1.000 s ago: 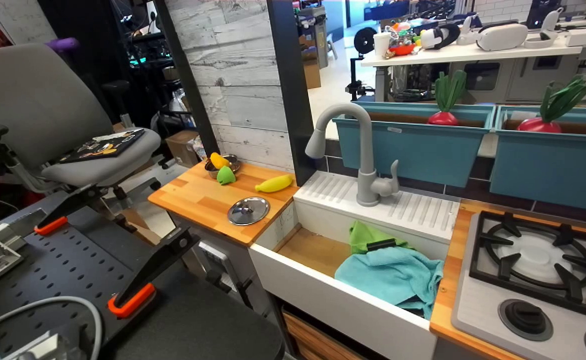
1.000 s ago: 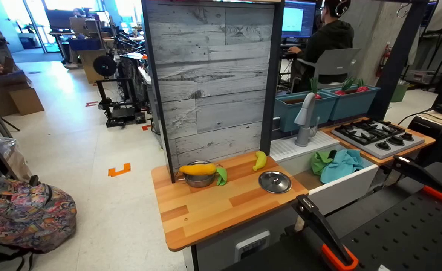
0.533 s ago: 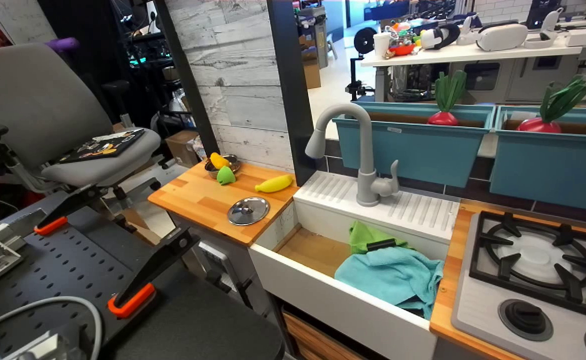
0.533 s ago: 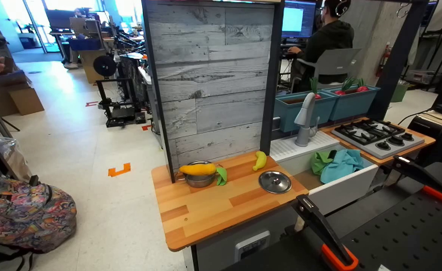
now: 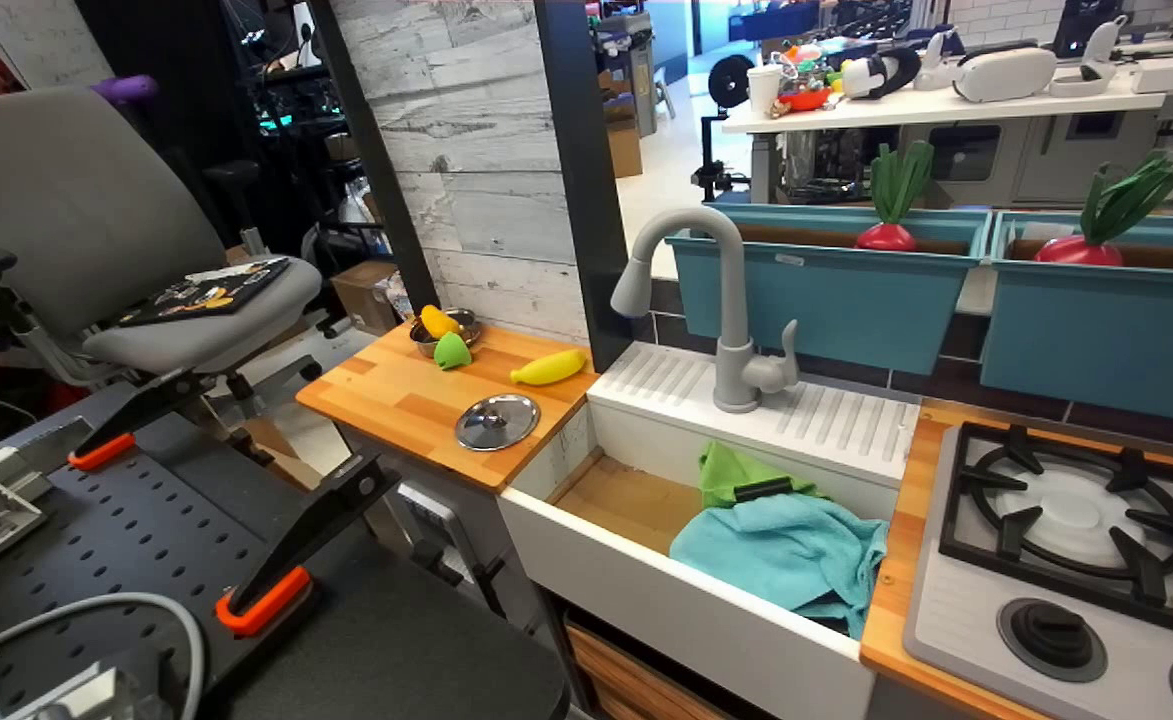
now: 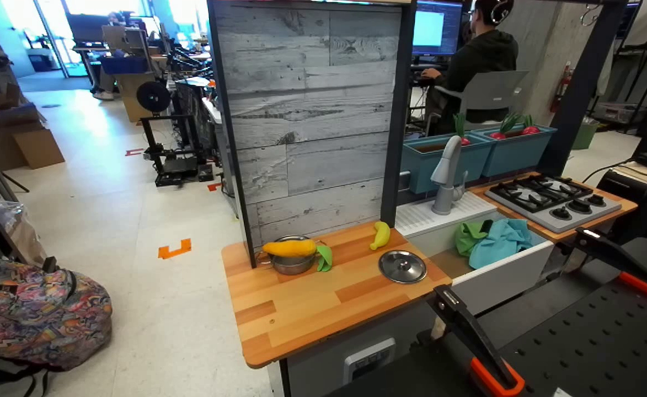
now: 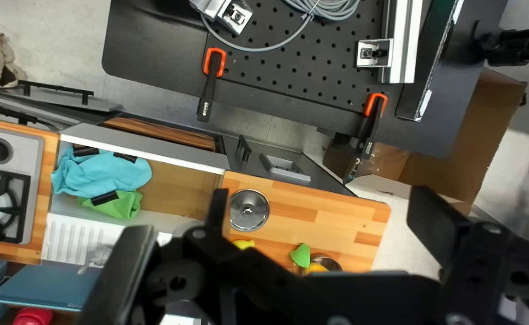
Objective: Take the carrot off of the metal bowl
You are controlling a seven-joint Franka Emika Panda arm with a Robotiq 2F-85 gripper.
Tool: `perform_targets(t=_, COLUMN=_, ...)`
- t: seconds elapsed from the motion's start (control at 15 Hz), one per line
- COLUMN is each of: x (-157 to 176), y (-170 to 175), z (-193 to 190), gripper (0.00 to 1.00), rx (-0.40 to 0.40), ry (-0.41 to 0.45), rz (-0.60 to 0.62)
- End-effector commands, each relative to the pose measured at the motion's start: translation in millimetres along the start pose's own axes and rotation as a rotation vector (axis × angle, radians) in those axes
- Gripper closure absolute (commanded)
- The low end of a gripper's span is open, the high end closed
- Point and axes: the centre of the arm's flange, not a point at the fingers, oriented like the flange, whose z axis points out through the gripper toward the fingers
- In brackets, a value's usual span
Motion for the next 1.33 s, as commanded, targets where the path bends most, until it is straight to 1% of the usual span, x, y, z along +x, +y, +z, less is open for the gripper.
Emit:
perform_targets(t=0.0, x=0.0, y=0.0, z=0.0, gripper=0.0, rx=0.0, ry=0.0, rz=0.0)
perform_targets(t=0.8, x=0.0, y=0.0, z=0.0, gripper=0.0, rx=0.0, ry=0.0, rz=0.0)
perform_targets(t=0.93, x=15.0, y=1.7, z=7.0, gripper=0.0, rx=0.001, ry=-0.004, rz=0.01)
perform_targets(t=1.0, x=29.8, y=0.4, z=11.4, gripper=0.0, rx=-0.005, ry=-0.011, rz=0.0)
perform_targets(t=1.13, x=64.6, y=-4.9, z=22.5, gripper=0.0, rx=-0.022, ry=-0.022, rz=-0.032)
perform_targets(t=1.27, x=110.7, y=-15.4, z=39.1, gripper=0.0, rx=-0.046, ry=-0.024, rz=-0.069)
